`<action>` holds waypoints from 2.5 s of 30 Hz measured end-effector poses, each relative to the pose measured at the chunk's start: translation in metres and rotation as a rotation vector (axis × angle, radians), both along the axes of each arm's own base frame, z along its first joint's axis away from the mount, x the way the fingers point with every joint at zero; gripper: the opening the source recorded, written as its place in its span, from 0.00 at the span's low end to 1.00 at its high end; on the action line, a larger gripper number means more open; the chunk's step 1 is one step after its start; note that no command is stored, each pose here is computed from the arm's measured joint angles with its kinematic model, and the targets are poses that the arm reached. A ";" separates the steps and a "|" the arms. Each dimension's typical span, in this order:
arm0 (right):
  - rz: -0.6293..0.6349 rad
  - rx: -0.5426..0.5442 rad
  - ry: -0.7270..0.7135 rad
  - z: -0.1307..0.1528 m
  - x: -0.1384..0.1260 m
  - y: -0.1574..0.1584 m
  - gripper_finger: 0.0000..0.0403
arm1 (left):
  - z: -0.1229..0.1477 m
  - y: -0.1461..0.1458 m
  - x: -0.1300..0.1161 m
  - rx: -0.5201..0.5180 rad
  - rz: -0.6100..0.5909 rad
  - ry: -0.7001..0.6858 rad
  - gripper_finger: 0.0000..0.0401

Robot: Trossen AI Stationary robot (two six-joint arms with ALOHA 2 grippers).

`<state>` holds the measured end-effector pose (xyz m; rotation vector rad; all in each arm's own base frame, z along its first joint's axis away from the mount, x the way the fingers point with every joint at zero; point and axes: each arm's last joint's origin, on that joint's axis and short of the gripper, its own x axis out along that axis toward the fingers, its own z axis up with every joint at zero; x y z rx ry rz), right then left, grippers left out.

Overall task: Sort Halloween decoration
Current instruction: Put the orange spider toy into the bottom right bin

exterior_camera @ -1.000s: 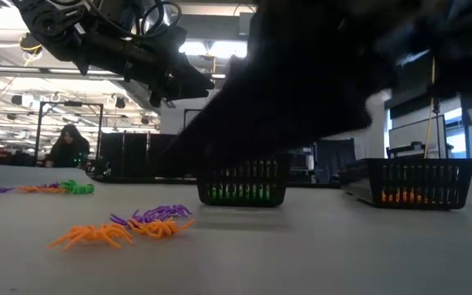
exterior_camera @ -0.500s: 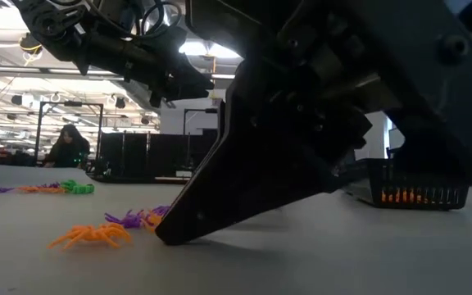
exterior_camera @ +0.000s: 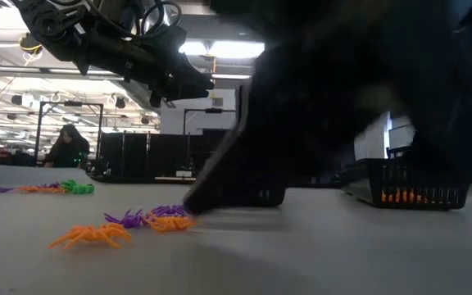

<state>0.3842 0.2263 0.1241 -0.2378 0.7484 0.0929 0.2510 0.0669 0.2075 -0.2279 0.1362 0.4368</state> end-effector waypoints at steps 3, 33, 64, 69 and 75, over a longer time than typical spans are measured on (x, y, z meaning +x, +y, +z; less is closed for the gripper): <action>0.005 0.017 -0.044 0.016 -0.002 0.003 0.00 | 0.000 0.000 0.000 0.000 0.000 0.000 0.34; -0.060 0.083 0.074 -0.022 0.011 -0.015 0.03 | 0.000 0.000 0.000 -0.001 -0.004 0.000 0.34; -0.227 0.160 -0.271 0.061 -0.132 -0.076 0.01 | 0.000 0.000 0.000 -0.001 -0.003 -0.001 0.34; -0.362 0.232 -0.327 0.055 -0.178 -0.109 0.01 | 0.000 0.000 0.000 -0.001 -0.004 0.002 0.34; -0.410 0.348 -0.335 0.047 -0.208 -0.129 0.03 | 0.000 0.000 0.000 -0.001 -0.004 0.001 0.34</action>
